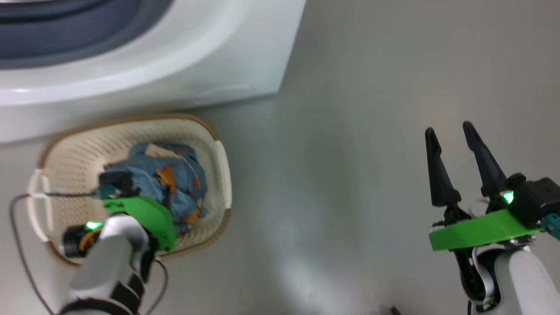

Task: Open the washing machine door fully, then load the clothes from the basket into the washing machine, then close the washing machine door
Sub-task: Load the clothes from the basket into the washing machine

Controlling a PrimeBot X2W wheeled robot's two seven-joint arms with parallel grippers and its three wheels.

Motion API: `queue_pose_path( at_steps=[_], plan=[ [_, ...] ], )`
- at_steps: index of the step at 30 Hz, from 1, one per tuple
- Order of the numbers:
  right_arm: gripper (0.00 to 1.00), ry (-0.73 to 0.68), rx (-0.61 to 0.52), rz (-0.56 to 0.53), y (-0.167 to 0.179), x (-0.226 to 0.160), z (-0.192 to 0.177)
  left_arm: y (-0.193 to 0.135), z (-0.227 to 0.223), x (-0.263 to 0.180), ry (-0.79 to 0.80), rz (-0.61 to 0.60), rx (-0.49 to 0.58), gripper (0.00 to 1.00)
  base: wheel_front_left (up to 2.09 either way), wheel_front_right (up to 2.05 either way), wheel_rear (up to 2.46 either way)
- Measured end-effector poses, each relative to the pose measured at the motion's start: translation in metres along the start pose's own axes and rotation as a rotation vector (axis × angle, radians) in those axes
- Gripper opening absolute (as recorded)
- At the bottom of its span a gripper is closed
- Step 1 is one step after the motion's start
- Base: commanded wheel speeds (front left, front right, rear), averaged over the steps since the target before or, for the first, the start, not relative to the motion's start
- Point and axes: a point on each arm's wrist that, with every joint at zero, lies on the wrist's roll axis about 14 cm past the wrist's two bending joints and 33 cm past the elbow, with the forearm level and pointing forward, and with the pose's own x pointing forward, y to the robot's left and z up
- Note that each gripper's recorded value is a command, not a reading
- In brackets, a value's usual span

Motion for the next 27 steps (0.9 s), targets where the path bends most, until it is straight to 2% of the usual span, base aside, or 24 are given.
queue_pose_path(
  at_steps=[9,21,22,23,24,25,26,27],
  plan=[
    [1.00,0.085,0.029,-0.033,-0.015,0.021,-0.052,0.038,-0.042,0.061,0.195,0.107,-0.046,1.00,0.00,0.00,0.00],
    [1.00,0.178,0.024,-0.092,-0.039,0.023,-0.097,0.029,-0.084,0.110,0.306,0.110,-0.140,1.00,0.00,0.00,0.00],
    [1.00,0.181,0.021,-0.096,-0.041,0.023,-0.099,0.027,-0.087,0.113,0.314,0.108,-0.150,0.76,0.00,0.00,0.00],
    [1.00,0.186,0.019,-0.101,-0.042,0.022,-0.101,0.025,-0.089,0.115,0.320,0.106,-0.155,0.47,0.00,0.00,0.00],
    [1.00,0.191,0.017,-0.105,-0.044,0.022,-0.103,0.024,-0.092,0.116,0.325,0.103,-0.156,0.36,0.00,0.00,0.00],
    [1.00,0.196,0.015,-0.107,-0.045,0.021,-0.105,0.022,-0.094,0.117,0.330,0.102,-0.161,0.14,0.00,0.00,0.00],
    [1.00,0.200,0.014,-0.110,-0.046,0.020,-0.106,0.022,-0.096,0.118,0.333,0.102,-0.167,0.00,0.00,0.00,0.00],
    [1.00,0.202,0.014,-0.111,-0.046,0.020,-0.107,0.022,-0.097,0.118,0.334,0.102,-0.167,0.00,0.00,0.00,0.00]
  ],
)
